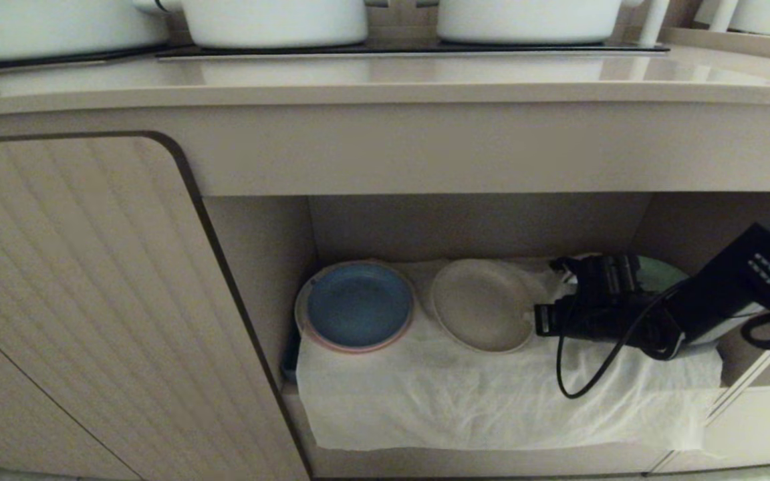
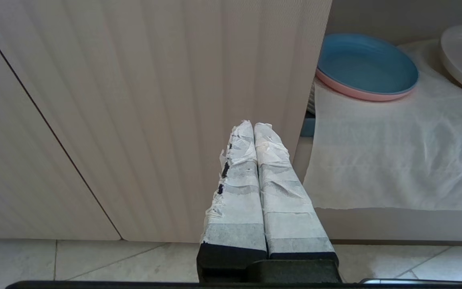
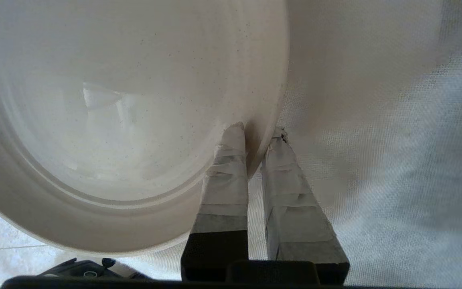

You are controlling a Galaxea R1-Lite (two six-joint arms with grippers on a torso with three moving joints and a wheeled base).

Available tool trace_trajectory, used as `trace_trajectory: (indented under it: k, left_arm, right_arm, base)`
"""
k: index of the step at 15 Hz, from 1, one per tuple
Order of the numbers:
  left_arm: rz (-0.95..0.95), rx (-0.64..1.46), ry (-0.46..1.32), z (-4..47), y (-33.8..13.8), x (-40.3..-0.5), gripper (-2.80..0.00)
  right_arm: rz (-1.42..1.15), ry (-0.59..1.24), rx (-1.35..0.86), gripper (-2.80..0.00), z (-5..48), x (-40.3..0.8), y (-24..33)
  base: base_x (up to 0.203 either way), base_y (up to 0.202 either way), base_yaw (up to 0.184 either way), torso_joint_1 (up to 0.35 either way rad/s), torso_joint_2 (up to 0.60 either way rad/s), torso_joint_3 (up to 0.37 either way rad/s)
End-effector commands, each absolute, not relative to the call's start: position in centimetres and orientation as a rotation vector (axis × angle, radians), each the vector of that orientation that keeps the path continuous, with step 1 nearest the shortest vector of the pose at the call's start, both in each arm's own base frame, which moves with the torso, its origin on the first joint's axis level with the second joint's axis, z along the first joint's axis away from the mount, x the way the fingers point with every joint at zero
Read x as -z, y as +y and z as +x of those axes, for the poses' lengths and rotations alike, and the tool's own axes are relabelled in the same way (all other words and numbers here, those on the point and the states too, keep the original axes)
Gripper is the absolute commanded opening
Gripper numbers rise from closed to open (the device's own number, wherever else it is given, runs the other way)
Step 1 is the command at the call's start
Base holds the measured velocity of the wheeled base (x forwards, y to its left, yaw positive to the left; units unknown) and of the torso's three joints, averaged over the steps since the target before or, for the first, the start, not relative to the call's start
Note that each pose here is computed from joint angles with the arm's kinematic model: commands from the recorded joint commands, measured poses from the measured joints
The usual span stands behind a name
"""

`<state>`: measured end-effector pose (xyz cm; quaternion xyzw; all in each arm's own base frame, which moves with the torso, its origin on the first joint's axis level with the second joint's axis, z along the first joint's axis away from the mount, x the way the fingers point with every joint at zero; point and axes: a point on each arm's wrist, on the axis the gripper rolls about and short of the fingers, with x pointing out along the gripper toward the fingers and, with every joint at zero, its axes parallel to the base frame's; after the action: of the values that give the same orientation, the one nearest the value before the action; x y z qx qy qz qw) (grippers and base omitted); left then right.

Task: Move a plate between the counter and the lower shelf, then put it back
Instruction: Pick up the plate in the cupboard

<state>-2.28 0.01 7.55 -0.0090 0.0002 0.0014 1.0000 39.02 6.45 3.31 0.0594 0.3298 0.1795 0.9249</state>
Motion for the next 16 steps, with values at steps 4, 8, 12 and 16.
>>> trace_trajectory:
  k: [4, 8, 12, 16]
  left_arm:
    - [-0.018, -0.003, 0.000, -2.3, 0.0, -7.5, -2.80]
    - [-0.018, -0.003, 0.000, -2.3, 0.0, -7.5, -2.80]
    - [-0.018, -0.003, 0.000, -2.3, 0.0, -7.5, -2.80]
    - [-0.018, -0.003, 0.000, -2.3, 0.0, -7.5, -2.80]
  right_arm:
    - [0.127, 0.652, -0.371, -2.80, 38.9, -4.4, 6.3]
    - [0.136, 0.647, -0.367, -2.80, 38.6, -5.2, 6.0]
    - [0.135, 0.684, -0.363, -2.80, 38.1, -5.7, 5.8]
    - [0.137, 0.692, -0.363, -2.80, 37.8, -6.0, 5.8]
  base:
    - [0.000, 0.000, 0.000, 0.000, 0.00, 0.000]
    - [0.000, 0.000, 0.000, 0.000, 0.00, 0.000]
    - [0.000, 0.000, 0.000, 0.000, 0.00, 0.000]
    - [0.000, 0.000, 0.000, 0.000, 0.00, 0.000]
